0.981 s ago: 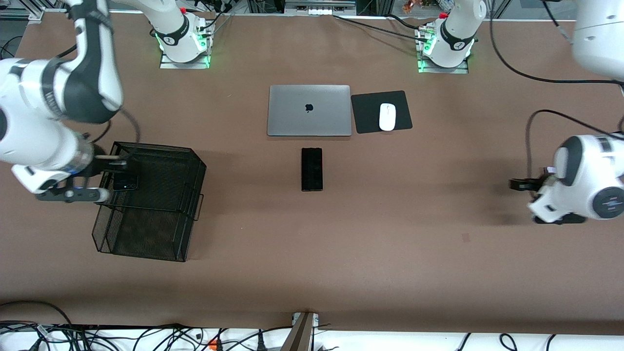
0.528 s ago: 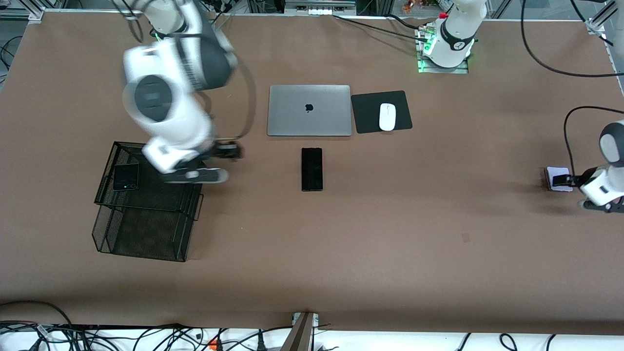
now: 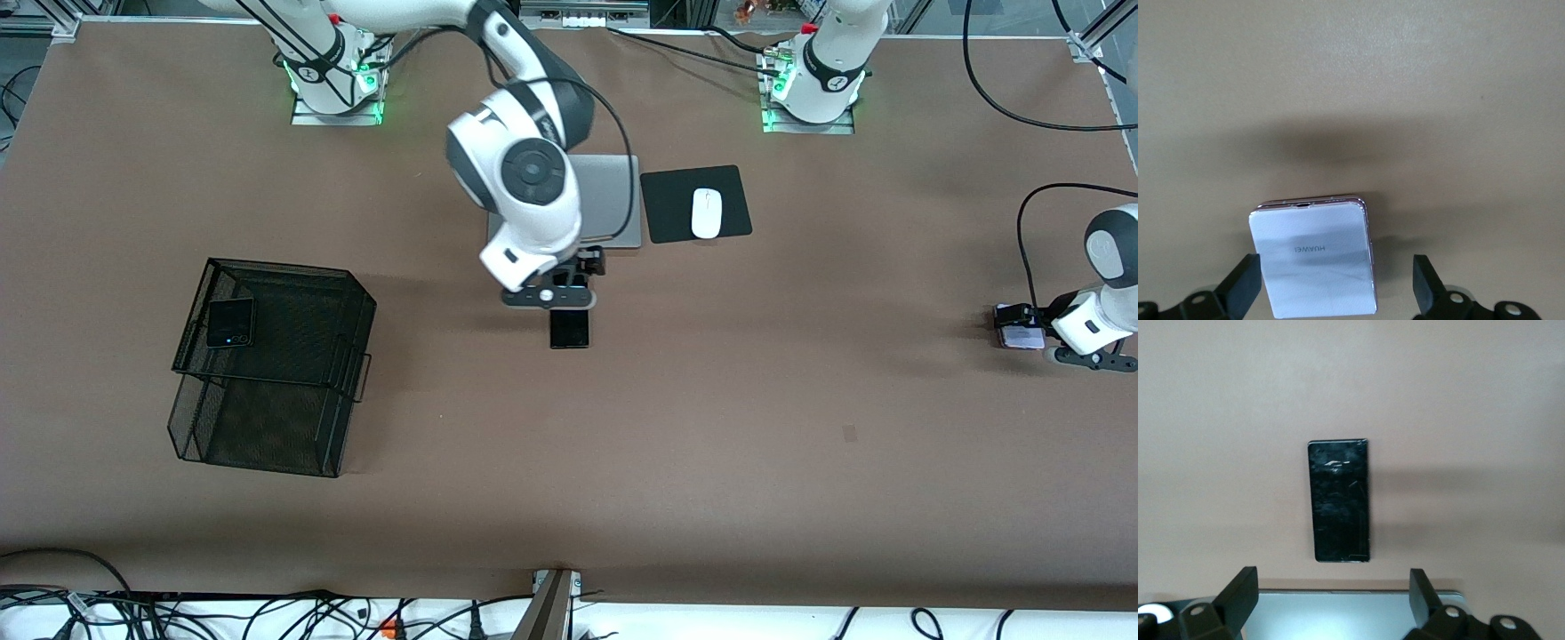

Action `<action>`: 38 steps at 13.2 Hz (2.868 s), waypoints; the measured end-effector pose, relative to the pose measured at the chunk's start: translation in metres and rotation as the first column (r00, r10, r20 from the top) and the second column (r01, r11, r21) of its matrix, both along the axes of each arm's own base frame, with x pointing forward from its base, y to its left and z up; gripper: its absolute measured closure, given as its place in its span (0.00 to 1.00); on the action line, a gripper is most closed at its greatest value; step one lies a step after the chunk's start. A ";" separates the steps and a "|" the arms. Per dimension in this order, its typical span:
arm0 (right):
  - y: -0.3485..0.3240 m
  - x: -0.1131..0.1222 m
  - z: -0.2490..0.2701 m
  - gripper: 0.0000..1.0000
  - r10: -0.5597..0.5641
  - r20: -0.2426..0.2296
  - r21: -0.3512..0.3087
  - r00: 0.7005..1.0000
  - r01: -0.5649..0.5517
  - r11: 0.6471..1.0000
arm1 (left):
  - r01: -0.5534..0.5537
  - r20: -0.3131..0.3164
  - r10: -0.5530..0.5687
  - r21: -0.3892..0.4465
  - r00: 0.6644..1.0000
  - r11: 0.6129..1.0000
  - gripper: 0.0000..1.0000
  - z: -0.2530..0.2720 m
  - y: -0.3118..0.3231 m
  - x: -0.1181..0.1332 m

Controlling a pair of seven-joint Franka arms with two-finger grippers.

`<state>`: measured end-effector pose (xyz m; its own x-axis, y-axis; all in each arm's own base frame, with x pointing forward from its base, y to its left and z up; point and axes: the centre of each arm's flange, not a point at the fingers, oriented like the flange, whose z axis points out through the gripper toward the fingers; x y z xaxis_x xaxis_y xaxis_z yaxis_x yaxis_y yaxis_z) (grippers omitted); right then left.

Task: Place phones with both arms
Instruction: 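Grasp the tall phone with the right gripper while the left gripper grasps the white phone, then carry the tall phone to the basket while the left gripper sets the white phone down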

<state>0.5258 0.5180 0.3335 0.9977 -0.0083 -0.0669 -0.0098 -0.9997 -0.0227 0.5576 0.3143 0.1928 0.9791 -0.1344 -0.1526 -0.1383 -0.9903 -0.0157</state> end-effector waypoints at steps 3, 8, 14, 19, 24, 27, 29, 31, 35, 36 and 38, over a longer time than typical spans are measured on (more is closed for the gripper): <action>0.008 -0.007 -0.060 0.00 0.003 0.034 0.008 0.999 -0.004 1.000 | -0.012 0.001 0.012 -0.008 1.000 1.000 0.00 -0.011 0.008 -0.006; -0.002 -0.016 -0.130 0.00 -0.003 0.068 0.010 0.998 0.003 1.000 | -0.035 0.032 0.035 -0.012 0.999 0.999 0.00 -0.027 0.022 -0.013; 0.001 -0.023 -0.161 0.00 0.006 0.089 0.014 0.996 -0.008 1.000 | -0.025 0.036 0.025 -0.015 0.999 1.000 0.15 -0.028 0.026 -0.015; 0.001 -0.021 -0.160 0.22 0.008 0.096 0.017 0.995 -0.010 1.000 | 0.036 -0.047 -0.040 -0.077 0.998 0.996 0.15 -0.002 -0.007 0.010; -0.006 0.000 -0.108 0.22 0.007 0.096 -0.020 0.995 -0.005 1.000 | 0.173 -0.145 -0.193 -0.141 0.970 0.975 0.15 0.122 -0.144 0.089; -0.029 0.022 -0.034 0.22 0.011 0.087 -0.052 0.996 -0.007 0.999 | 0.231 -0.155 -0.245 -0.102 0.957 0.968 0.15 0.133 -0.267 0.113; -0.069 0.041 0.014 0.22 0.022 0.067 -0.093 0.997 -0.015 0.996 | 0.224 -0.175 -0.233 -0.066 0.957 0.972 0.15 0.125 -0.361 0.113; -0.126 0.062 0.053 0.22 0.021 0.034 -0.133 0.999 -0.016 0.991 | 0.131 -0.206 -0.133 -0.024 0.969 0.991 0.15 0.106 -0.466 0.096; -0.266 0.092 0.083 0.22 0.043 -0.025 -0.167 0.999 -0.046 0.985 | 0.069 -0.113 -0.082 -0.112 0.990 0.991 0.15 0.064 -0.628 0.063; -0.302 0.094 0.084 0.22 0.047 -0.042 -0.167 0.998 -0.053 0.984 | 0.060 -0.082 -0.075 -0.166 0.994 0.984 0.15 0.054 -0.649 0.061; -0.362 0.095 0.079 0.22 0.048 -0.058 -0.152 0.997 -0.056 0.987 | 0.025 -0.033 -0.035 -0.270 0.999 0.963 0.15 0.030 -0.685 0.055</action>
